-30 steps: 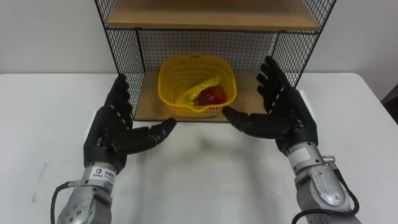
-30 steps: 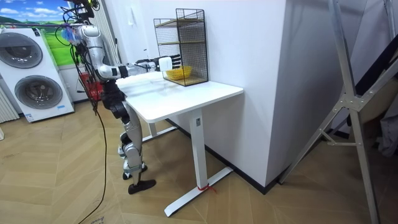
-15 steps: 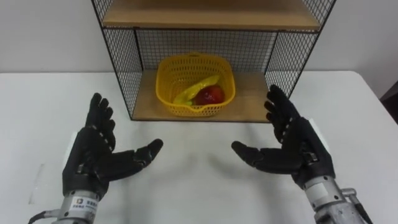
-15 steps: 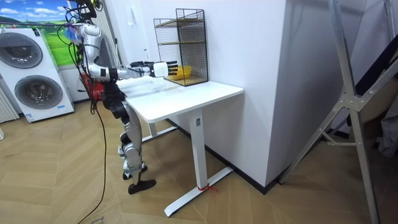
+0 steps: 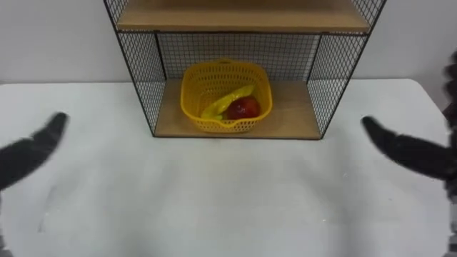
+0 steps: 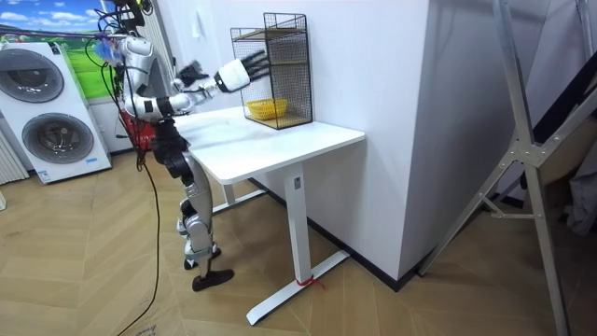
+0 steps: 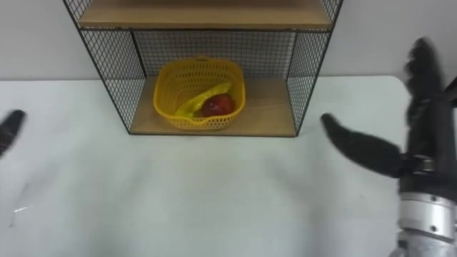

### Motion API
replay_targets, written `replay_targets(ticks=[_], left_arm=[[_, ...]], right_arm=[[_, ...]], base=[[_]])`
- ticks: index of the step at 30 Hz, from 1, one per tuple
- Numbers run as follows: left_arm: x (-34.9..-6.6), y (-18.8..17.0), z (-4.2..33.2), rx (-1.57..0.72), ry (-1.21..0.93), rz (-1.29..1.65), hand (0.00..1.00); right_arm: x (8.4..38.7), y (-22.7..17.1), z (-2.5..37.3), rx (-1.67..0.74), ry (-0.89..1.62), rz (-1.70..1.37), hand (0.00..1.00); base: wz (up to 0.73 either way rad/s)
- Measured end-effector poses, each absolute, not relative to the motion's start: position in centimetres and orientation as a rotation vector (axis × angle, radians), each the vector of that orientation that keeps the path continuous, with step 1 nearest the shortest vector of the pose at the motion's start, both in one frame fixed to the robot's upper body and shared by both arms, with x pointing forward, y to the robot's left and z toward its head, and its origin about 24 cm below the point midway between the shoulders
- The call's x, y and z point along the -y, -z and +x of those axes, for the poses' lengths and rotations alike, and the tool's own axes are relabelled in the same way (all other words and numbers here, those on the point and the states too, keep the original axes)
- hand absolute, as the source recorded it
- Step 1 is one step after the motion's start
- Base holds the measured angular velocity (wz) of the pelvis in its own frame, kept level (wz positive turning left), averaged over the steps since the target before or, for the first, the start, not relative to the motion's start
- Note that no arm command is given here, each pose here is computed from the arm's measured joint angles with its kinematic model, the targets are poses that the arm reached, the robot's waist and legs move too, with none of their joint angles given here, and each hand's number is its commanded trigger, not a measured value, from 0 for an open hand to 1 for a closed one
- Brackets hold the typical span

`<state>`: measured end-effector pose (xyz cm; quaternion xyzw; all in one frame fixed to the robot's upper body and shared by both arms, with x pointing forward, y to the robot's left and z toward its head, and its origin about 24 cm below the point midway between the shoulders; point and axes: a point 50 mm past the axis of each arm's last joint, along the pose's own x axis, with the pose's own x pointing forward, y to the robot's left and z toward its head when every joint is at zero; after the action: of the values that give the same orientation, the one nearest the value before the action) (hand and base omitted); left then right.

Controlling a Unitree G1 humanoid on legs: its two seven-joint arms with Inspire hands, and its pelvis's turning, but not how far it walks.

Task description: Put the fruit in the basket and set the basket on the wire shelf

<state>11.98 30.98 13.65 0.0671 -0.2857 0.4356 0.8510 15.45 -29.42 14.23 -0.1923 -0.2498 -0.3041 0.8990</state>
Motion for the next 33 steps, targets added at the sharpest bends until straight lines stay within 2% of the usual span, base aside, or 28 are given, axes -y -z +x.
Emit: replay_targets(ticks=[6, 10, 11, 13, 15, 16, 18, 19, 20, 23, 24, 25, 27, 28, 30, 31, 33], left_arm=[[-36.0, -21.1, 6.9, 0.997, -1.341, 0.284, 0.0], [-39.4, -24.0, 4.1, 1.119, -1.533, 0.236, 0.0], [-41.0, -24.1, 3.2, 1.106, -1.628, 0.187, 0.0], [-43.6, -23.2, 2.2, 1.022, -1.768, 0.085, 0.0], [-46.6, -20.2, 0.8, 0.841, -1.941, -0.112, 0.0], [-47.3, -19.2, 0.3, 0.785, -1.987, -0.156, 0.0], [-48.9, -14.4, -2.0, 0.557, -2.169, -0.331, 0.0], [-49.1, -13.2, -2.7, 0.509, -2.213, -0.381, 0.0], [-49.1, -10.5, -4.1, 0.4, -2.305, -0.483, 0.0], [-47.0, -4.1, -7.1, 0.145, -2.489, -0.673, 0.0], [-45.6, -1.8, -8.1, 0.039, -2.534, -0.69, 0.0], [-44.9, -0.7, -8.5, -0.011, -2.548, -0.694, 0.0], [-41.1, 3.4, -10.5, -0.242, -2.55, -0.653, 0.0], [-40.1, 4.4, -11.0, -0.299, -2.546, -0.653, 0.0], [-36.3, 7.7, -11.6, -0.482, -2.51, -0.683, 0.0], [-35.4, 8.4, -11.6, -0.518, -2.496, -0.696, 0.0], [-31.8, 10.9, -11.7, -0.676, -2.417, -0.738, 0.0]], right_arm=[[35.7, -22.1, 12.2, 0.882, 1.086, -0.505, 0.0], [40.0, -24.7, 8.6, 0.984, 1.387, -0.434, 0.0], [41.3, -24.9, 7.4, 1.003, 1.496, -0.366, 0.0], [43.3, -24.2, 5.5, 0.964, 1.65, -0.266, 0.0], [46.1, -21.7, 4.1, 0.807, 1.824, -0.137, 0.0], [46.8, -20.9, 3.8, 0.754, 1.866, -0.1, 0.0], [49.0, -16.6, 1.3, 0.528, 2.04, 0.075, 0.0], [49.4, -15.3, 0.4, 0.46, 2.086, 0.117, 0.0], [49.7, -12.6, -1.7, 0.323, 2.171, 0.21, 0.0], [47.8, -5.4, -7.1, 0.045, 2.356, 0.439, 0.0], [45.9, -2.2, -9.4, -0.071, 2.416, 0.52, 0.0], [44.8, -0.7, -10.4, -0.136, 2.442, 0.546, 0.0], [39.5, 5.0, -12.9, -0.44, 2.488, 0.604, 0.0], [38.0, 6.2, -13.1, -0.52, 2.483, 0.622, 0.0], [33.1, 10.0, -13.1, -0.8, 2.416, 0.656, 0.0], [32.1, 10.7, -12.8, -0.853, 2.387, 0.656, 0.0], [29.8, 12.6, -10.8, -1.066, 2.155, 0.525, 0.0]], base=[[0.05], [0.18], [0.1], [0.02], [-0.04], [-0.07], [0.03], [0.08], [0.0], [0.07], [0.11], [0.12], [0.07], [0.04], [0.03], [0.0], [-0.1]])
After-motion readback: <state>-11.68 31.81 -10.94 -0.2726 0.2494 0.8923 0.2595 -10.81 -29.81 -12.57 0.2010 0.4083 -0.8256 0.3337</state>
